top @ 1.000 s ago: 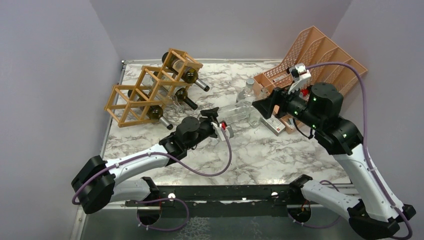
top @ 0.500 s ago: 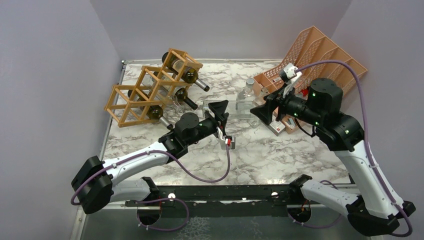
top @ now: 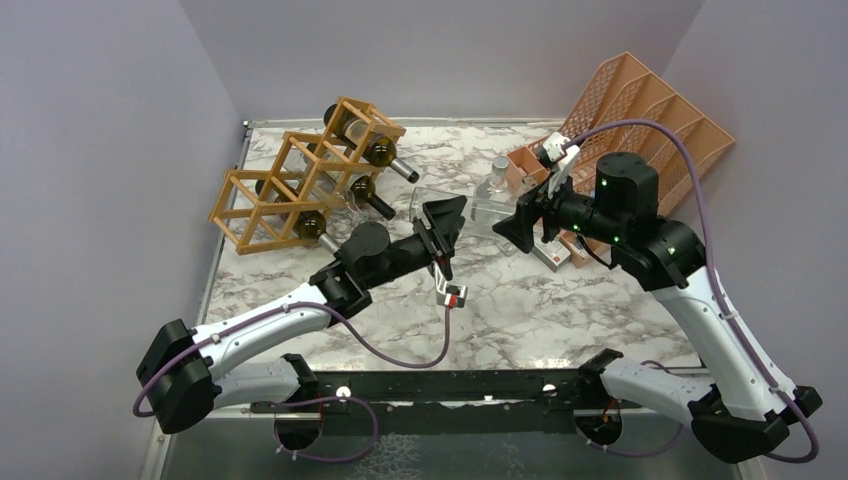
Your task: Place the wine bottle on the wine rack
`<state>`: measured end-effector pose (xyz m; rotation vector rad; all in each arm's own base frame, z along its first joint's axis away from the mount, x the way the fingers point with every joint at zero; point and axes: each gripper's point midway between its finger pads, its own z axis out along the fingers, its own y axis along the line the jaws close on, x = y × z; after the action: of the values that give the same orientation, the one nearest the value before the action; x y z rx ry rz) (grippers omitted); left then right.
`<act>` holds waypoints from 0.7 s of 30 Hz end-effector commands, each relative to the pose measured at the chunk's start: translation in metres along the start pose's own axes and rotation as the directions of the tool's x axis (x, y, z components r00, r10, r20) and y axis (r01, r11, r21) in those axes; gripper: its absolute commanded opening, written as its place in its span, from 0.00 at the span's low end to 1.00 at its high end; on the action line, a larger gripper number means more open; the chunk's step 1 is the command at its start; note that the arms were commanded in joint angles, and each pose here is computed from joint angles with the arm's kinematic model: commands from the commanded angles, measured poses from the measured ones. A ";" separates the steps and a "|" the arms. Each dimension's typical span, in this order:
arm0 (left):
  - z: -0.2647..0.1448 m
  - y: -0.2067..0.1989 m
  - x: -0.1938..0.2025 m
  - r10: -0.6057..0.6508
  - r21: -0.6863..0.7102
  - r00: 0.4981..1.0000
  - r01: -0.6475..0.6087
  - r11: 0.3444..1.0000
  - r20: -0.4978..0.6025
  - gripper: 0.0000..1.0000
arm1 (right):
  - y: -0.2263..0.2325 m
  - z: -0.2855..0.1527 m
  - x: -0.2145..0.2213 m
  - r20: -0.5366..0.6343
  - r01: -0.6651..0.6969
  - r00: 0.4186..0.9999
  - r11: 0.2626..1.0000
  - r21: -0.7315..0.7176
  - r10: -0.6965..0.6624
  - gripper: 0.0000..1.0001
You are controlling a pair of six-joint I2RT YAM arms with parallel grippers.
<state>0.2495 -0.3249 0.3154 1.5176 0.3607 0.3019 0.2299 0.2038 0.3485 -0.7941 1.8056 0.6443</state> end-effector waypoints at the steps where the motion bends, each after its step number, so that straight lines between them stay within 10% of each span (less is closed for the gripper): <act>1: -0.006 0.075 -0.023 0.162 -0.173 0.984 -0.146 0.974 0.080 0.00 | 0.000 0.002 0.003 -0.018 0.039 0.999 0.999 -0.015 -0.039 0.80; 21: 0.009 0.060 -0.015 0.096 -0.013 0.993 -0.096 0.995 0.071 0.00 | 0.051 -0.010 0.054 -0.170 -0.068 0.985 0.956 -0.286 0.019 0.75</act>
<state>0.2430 -0.3341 0.3244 1.6350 0.2799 0.2977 0.1905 0.2149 0.3193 -0.9819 1.8662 0.8239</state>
